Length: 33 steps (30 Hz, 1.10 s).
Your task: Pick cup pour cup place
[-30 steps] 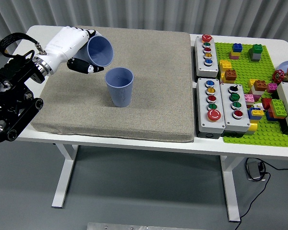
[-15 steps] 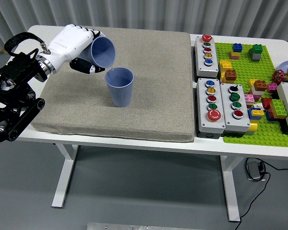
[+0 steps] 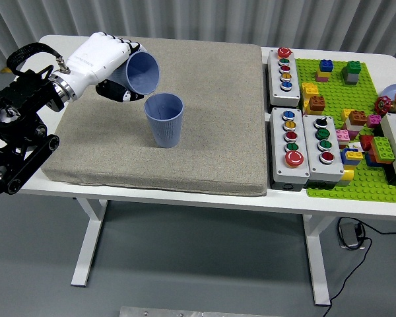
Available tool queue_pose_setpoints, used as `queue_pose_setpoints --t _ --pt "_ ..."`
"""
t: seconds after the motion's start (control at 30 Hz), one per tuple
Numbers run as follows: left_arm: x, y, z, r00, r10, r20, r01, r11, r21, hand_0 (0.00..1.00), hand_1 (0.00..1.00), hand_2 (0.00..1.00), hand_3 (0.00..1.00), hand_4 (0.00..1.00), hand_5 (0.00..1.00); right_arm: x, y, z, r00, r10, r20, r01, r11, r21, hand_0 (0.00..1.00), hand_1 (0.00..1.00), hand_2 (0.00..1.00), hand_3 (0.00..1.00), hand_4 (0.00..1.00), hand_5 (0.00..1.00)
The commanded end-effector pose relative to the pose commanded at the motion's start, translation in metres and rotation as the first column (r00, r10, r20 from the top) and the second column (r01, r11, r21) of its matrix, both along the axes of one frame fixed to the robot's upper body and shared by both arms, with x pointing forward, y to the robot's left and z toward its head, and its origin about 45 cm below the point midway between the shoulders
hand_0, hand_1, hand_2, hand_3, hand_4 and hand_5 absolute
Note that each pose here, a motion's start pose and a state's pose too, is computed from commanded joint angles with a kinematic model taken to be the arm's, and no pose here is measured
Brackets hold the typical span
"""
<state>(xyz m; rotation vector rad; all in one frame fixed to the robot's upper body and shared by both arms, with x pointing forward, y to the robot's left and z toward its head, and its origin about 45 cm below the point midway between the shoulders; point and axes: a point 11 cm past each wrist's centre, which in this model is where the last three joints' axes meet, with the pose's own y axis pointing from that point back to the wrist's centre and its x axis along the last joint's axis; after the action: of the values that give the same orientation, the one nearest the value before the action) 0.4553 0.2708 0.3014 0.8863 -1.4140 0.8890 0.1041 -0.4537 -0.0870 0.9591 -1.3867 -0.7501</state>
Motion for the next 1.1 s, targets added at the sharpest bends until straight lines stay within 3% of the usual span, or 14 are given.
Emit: queue_pose_setpoints --t 1.1 --pt "-0.0020 -0.0095 0.0091 0.997 -0.049 0.062 0.041 0.991 0.129 0.470 0.467 0.498 0.526 0.752 0.132 0.0003 0.0006 -0.0001 1.000 0.007 -0.004 -0.007 1.000 -0.003 0.693 0.661 0.602 0.593 0.002 0.265"
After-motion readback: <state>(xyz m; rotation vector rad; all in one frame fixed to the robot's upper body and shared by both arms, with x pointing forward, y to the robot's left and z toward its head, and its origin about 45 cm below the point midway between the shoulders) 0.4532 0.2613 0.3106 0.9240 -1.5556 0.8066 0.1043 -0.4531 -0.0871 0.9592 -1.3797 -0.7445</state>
